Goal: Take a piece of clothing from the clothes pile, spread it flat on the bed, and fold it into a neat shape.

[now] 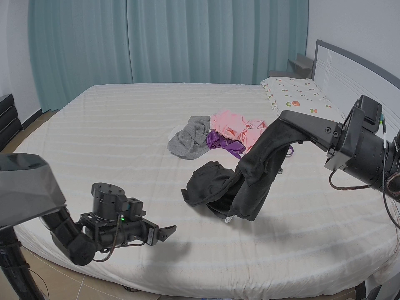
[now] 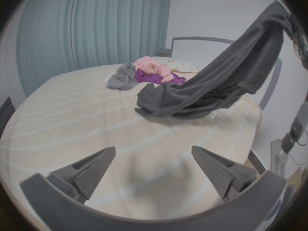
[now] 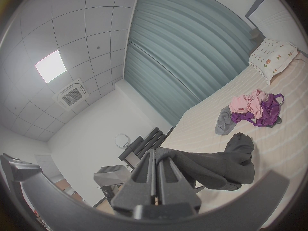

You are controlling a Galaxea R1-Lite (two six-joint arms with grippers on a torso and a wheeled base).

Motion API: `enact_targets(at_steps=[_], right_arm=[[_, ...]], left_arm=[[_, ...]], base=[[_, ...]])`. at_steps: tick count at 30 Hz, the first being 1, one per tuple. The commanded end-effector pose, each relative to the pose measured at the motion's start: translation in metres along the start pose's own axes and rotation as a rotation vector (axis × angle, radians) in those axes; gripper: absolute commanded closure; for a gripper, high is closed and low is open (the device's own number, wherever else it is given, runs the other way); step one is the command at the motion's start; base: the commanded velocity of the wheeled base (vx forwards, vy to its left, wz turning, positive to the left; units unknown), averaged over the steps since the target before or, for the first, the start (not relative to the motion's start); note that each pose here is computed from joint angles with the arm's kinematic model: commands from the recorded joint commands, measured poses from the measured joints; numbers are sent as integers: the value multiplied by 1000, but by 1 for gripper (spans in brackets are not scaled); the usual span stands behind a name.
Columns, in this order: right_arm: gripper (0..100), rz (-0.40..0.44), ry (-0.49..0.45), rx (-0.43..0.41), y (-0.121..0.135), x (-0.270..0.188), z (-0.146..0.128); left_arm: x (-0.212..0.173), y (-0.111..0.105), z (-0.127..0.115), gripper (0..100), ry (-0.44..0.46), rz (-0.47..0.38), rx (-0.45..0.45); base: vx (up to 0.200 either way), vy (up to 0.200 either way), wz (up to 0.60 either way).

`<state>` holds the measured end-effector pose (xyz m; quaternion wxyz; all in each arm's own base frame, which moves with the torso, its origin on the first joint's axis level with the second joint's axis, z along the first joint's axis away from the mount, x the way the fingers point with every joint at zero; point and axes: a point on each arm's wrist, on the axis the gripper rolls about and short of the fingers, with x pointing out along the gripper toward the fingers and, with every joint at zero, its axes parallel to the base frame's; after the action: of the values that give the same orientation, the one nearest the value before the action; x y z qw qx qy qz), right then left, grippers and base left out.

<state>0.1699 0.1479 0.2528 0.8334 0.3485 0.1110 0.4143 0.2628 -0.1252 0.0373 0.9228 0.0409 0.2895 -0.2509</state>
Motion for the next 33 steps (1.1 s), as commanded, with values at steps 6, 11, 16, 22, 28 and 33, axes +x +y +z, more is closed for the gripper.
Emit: enact_targets(at_steps=[6, 11, 16, 22, 28, 33], right_arm=[[100, 33, -13, -3, 9, 1, 3], [100, 43, -56, -10, 17, 3, 11], [100, 65, -38, -5, 22, 1, 6], [100, 61, -38, -24, 22, -2, 5], [100, 28, -13, -36, 12, 2, -1], [100, -109, -15, -58, -25, 17, 1]], left_arm=[[87, -8, -3, 0, -53, 14, 25], [109, -13, 2, 0, -92, 47, 36], [125, -13, 12, 0, -149, 56, 35], [144, -12, 17, 100, -188, 89, 27], [143, -11, 15, 100, -183, 111, 18], [125, -1, 38, 100, -253, 166, -41]], base=[[0, 0, 0], [0, 0, 0], [0, 0, 0], [0, 0, 0], [0, 0, 0], [0, 0, 0]])
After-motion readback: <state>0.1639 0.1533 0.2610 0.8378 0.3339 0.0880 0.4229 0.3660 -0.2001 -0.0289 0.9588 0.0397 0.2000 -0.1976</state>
